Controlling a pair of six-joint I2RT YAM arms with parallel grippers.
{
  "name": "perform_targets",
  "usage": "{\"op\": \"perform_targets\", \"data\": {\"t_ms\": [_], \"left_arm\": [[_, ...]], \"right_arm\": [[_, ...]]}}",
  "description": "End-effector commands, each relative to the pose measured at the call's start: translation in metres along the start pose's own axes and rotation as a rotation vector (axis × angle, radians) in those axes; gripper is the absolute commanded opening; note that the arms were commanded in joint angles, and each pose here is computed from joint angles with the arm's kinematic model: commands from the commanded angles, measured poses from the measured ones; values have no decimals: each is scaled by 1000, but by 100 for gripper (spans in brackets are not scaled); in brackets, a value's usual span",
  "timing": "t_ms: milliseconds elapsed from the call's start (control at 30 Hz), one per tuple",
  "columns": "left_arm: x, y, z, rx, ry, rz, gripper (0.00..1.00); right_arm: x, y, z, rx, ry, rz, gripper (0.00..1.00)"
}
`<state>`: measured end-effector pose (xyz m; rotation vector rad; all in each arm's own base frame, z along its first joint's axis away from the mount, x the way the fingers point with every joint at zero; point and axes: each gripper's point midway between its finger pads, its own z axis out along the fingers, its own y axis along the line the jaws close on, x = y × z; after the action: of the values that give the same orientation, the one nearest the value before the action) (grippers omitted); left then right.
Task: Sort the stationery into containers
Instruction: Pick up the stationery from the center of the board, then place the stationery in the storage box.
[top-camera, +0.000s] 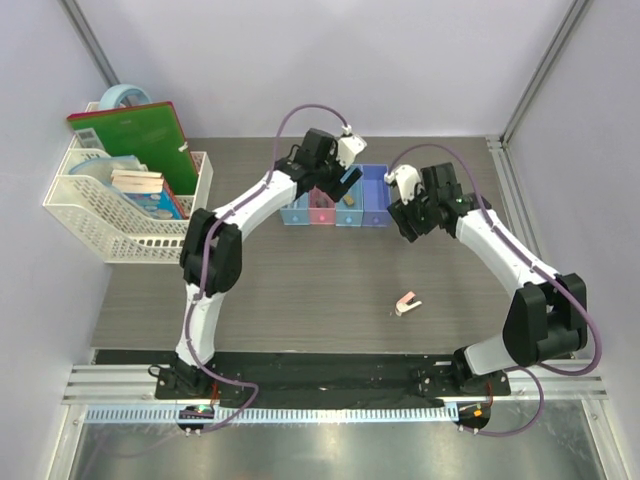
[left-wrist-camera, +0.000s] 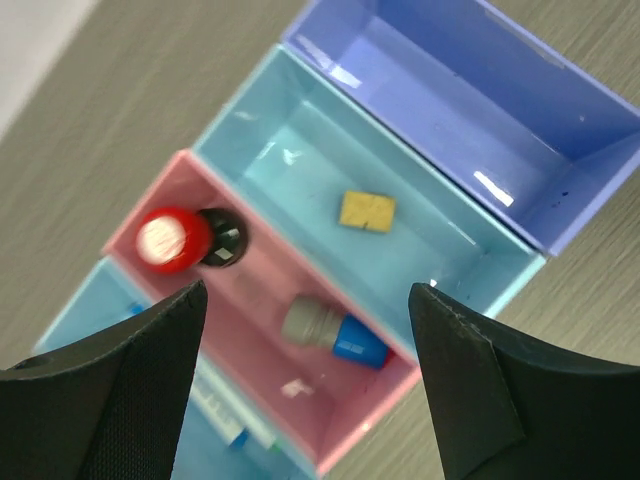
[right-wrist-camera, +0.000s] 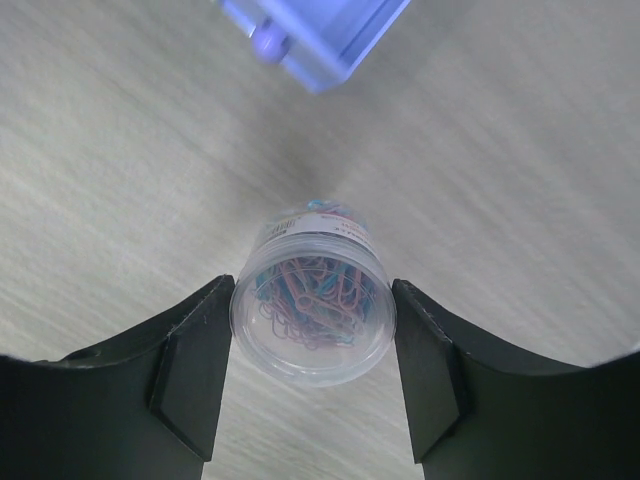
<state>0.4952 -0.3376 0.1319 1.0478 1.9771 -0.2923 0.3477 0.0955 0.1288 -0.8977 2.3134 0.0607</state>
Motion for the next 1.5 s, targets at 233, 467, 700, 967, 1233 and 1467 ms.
{"op": "perform_targets", "data": {"t_ms": [233, 467, 700, 967, 1233, 1467], "left_arm": [[18, -11, -133, -42, 83, 43, 79], [86, -60, -191, 99, 226, 28, 75], [135, -92, -235, 204, 320, 43, 73], [144, -99, -233, 224, 326, 26, 72], [127, -93, -228, 211, 287, 27, 73], [125, -96, -226, 225, 277, 13, 73]], "right_arm": [[-107, -54, -1, 152, -251, 19, 58], [-156, -72, 28, 152, -361, 72, 58], [-176, -76, 57, 127, -396, 93, 58], [-185, -74, 85, 111, -394, 94, 58], [-176, -78, 115, 123, -348, 81, 59], [-174, -83, 129, 141, -334, 81, 66]]}}
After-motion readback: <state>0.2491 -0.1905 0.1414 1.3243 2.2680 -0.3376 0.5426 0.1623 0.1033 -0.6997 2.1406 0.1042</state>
